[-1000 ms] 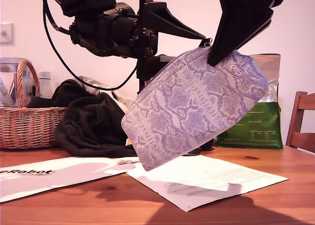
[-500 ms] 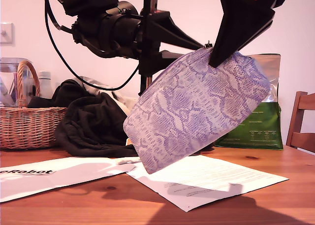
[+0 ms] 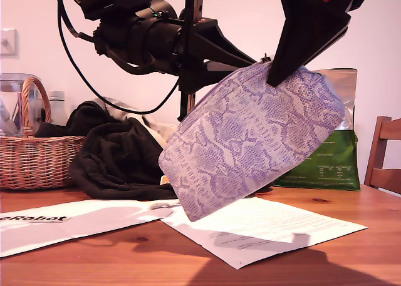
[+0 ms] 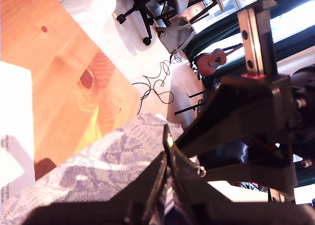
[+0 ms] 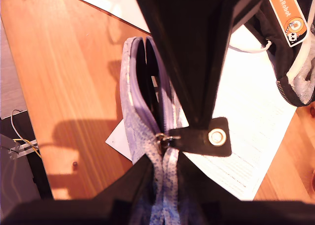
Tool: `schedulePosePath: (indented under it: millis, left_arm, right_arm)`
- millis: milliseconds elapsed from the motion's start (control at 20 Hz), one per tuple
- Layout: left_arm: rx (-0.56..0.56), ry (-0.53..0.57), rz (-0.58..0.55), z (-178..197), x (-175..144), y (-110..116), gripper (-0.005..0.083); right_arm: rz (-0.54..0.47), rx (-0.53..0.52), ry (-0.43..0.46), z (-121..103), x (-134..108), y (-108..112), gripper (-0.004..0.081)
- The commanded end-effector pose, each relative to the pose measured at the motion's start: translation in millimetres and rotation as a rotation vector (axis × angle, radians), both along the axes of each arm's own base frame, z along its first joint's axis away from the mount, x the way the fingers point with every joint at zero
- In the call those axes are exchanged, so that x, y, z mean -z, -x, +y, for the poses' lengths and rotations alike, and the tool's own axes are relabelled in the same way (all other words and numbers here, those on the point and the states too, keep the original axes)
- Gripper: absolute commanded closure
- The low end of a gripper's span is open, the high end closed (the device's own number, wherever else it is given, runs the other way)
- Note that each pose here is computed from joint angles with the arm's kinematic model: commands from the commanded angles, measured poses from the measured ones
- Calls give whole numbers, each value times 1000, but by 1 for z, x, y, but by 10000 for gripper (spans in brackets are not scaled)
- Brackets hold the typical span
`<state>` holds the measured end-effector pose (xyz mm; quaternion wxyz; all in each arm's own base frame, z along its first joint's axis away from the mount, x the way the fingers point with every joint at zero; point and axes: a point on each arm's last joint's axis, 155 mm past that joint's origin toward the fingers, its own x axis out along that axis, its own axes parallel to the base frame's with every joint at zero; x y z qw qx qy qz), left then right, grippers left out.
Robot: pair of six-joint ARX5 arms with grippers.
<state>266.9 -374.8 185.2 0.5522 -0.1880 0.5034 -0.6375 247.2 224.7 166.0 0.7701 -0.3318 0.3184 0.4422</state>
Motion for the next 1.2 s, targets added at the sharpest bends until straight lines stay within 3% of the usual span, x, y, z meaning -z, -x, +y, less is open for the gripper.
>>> schedulePosePath:
  millis: [0,550,900,950,1100,1150]
  left_arm:
    - [-29,-17,8,5,8,-10,794]
    - [-157,-112,14,32,25,-43,794]
    - [-176,-112,15,36,25,-49,782]
    - [-175,-113,23,35,25,-47,740]
    - [-139,-81,33,24,19,-38,450]
    - [-136,-65,50,22,15,-37,426]
  right_arm:
    - [-19,-7,-24,4,-6,0,782]
    - [3,141,-28,-8,-4,-10,782]
    - [4,151,-33,-9,-4,-11,782]
    - [4,146,-33,-9,-4,-11,782]
    - [-7,82,-32,-3,-6,-7,782]
    - [-25,40,-16,0,-6,-5,782]
